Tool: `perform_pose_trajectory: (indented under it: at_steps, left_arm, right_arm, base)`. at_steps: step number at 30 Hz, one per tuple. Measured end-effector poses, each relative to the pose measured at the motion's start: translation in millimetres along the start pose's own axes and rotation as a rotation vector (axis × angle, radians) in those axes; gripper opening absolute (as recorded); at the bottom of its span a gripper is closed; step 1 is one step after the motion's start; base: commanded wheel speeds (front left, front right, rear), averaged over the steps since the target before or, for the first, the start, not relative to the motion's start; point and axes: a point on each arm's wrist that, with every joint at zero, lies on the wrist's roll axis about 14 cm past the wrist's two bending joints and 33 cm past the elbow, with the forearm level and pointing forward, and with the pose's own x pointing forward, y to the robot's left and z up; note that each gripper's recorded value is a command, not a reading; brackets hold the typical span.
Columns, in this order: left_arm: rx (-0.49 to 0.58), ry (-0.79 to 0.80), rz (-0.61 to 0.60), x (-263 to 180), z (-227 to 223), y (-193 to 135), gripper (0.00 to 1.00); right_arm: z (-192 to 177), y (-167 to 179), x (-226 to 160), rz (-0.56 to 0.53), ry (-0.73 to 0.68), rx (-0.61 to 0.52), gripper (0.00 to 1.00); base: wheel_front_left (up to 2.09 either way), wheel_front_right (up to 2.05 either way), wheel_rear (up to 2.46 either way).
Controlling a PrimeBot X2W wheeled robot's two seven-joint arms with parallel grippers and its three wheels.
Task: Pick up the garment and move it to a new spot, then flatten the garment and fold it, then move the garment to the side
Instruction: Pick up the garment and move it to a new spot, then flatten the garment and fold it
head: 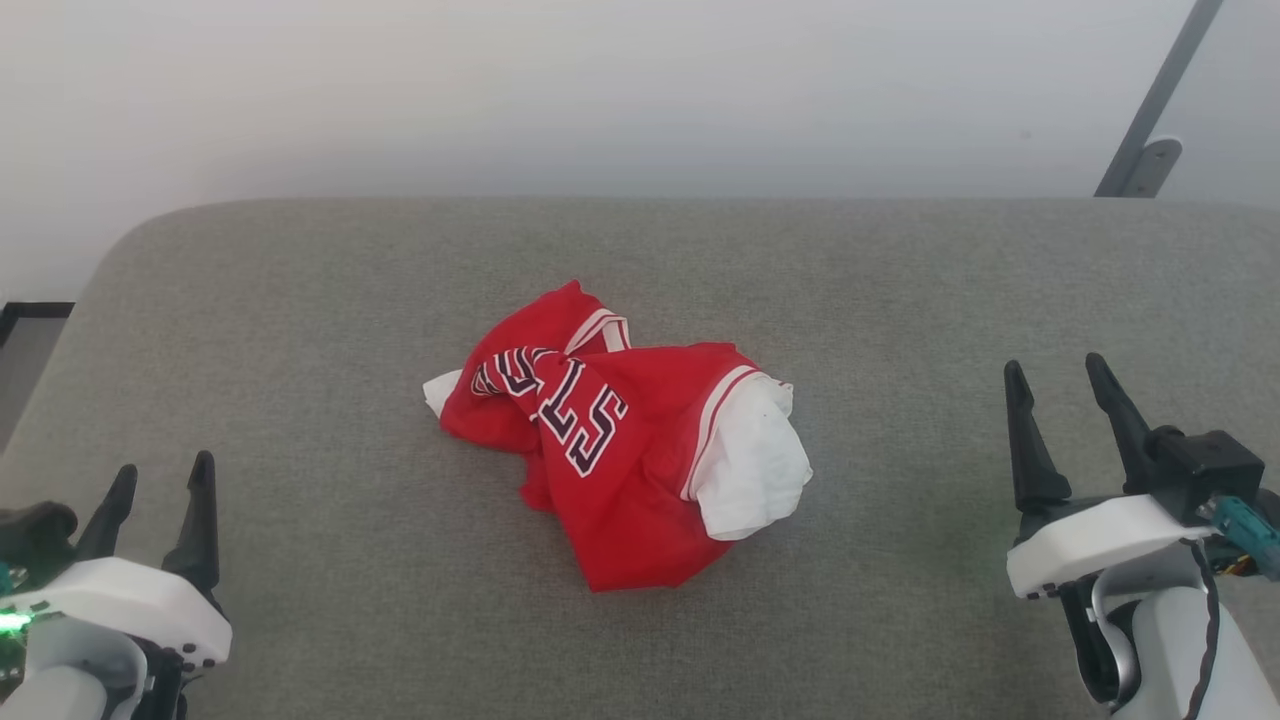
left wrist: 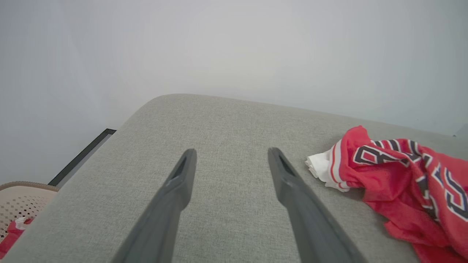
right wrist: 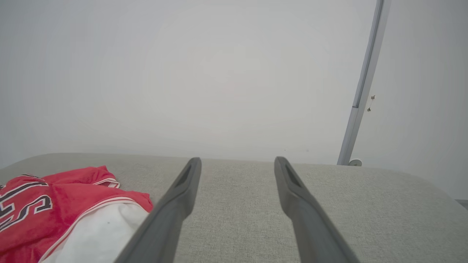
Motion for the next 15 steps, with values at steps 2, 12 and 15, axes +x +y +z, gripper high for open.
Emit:
perform_pose_trajectory:
  at_steps: [2, 12, 15]
  left_arm:
    - [-0.003, -0.007, 0.005, -3.3, 1.2, 2.5, 1.0]
    - [-0.029, -0.023, 0.031, -11.3, 3.0, 12.0, 1.0]
    - [-0.038, -0.017, 0.032, -13.5, -0.4, 12.1, 1.0]
  right_arm:
    - [-1.0, 1.1, -0.7, 0.002, 0.003, 0.002, 1.0]
    - [-9.2, 11.2, -1.3, 0.025, 0.033, 0.021, 1.0]
    - [-15.8, 20.7, 2.0, 0.054, 0.057, 0.025, 1.0]
  base:
    - [0.0, 0.0, 0.0]
    - [0.0, 0.0, 0.0]
    - [0.0, 0.0, 0.0]
